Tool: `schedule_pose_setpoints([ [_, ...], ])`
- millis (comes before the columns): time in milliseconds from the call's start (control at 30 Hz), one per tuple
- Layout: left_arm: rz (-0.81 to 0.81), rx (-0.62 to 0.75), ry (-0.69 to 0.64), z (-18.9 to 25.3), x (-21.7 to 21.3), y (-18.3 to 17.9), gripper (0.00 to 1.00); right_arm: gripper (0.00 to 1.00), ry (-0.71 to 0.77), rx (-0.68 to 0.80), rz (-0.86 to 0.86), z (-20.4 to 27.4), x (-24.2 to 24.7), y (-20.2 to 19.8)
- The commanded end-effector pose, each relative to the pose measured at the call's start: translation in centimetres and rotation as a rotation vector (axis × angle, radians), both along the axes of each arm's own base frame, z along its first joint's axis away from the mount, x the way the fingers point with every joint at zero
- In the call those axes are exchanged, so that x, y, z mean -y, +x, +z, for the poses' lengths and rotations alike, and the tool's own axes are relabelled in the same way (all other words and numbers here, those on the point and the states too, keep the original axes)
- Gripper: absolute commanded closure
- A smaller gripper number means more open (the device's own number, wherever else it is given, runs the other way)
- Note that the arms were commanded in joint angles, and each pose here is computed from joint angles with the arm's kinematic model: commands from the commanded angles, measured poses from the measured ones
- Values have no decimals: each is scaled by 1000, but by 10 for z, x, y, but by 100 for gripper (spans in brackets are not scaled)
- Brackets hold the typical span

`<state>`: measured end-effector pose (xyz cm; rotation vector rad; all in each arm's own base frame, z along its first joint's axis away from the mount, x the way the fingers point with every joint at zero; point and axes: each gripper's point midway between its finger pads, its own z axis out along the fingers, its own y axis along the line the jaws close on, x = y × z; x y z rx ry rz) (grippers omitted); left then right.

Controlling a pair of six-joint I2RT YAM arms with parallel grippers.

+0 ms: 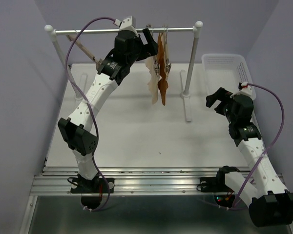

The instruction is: Remove the underwear clipped to the hanger

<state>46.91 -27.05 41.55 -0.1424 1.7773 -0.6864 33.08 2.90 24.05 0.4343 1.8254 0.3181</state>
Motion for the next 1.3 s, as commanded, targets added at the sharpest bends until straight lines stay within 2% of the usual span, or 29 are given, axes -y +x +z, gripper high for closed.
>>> schedule_pose_setpoints([
  [0, -5, 35, 4, 25, 4, -4, 1, 0, -27, 47, -22, 14, 5, 2],
  [467, 117, 11, 97, 9, 5, 7, 1, 0, -38, 26, -54, 7, 11, 4],
  [633, 107, 31, 167, 9, 8, 8, 3, 0, -39, 30, -58, 9, 12, 3],
  [900, 62, 24, 204, 2, 17, 8, 2, 0, -39, 27, -60, 8, 12, 4],
  [1000, 71, 15, 207, -2, 17, 10, 8, 0, -38, 26, -59, 8, 12, 4],
  [1033, 77, 13, 206, -2, 16, 11, 14, 0, -39, 27, -58, 9, 12, 4],
  [1100, 81, 13, 205, -2, 15, 11, 19, 0, -37, 27, -59, 8, 12, 4],
  [1133, 85, 14, 205, -2, 15, 12, 25, 0, -39, 27, -60, 8, 12, 4],
  [1267, 94, 19, 211, 0, 13, 11, 39, 0, -39, 24, -63, 7, 13, 4],
])
